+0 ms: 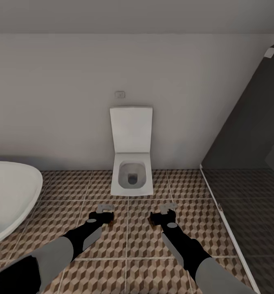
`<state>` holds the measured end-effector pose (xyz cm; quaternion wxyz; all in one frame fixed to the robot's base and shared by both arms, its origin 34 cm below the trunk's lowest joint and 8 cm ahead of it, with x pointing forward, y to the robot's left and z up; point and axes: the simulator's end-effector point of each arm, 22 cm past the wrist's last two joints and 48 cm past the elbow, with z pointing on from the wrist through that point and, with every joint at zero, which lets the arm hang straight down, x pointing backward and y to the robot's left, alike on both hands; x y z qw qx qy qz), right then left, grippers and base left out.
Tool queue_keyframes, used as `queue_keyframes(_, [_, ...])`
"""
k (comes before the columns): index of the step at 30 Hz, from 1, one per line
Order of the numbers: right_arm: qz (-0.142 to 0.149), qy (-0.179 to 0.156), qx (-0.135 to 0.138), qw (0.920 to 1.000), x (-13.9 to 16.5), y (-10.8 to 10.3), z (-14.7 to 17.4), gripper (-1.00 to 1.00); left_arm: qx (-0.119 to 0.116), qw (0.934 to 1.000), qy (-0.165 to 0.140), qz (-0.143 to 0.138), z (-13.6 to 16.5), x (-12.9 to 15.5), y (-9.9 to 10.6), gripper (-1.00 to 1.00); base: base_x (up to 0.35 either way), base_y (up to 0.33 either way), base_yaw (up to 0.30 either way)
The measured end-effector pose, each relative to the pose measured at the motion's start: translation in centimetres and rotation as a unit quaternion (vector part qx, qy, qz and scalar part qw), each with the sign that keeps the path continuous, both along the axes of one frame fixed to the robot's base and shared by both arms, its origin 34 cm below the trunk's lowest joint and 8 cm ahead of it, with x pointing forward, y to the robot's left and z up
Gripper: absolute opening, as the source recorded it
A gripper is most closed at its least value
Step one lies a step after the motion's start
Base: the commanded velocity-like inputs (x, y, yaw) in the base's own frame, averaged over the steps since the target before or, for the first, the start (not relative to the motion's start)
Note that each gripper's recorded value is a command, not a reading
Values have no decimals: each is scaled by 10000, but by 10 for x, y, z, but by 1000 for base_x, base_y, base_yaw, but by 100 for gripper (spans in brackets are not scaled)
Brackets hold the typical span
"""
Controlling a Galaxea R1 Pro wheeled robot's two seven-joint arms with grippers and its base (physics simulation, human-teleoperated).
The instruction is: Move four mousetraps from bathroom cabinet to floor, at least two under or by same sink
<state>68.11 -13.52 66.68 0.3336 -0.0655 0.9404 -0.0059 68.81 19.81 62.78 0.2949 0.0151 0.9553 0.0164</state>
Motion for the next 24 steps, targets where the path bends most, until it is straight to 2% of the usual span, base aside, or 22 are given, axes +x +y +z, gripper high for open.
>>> queue_keyframes(19, [-6,-115,-33,9999,1,-5,34,100,14,9999,-139,16,37,3,2,100,0,0,0])
queue_keyframes(24, [-9,-128,-83,9999,-1,-10,41,100,119,9998,-108,66,41,-2,13,100,0,0,0])
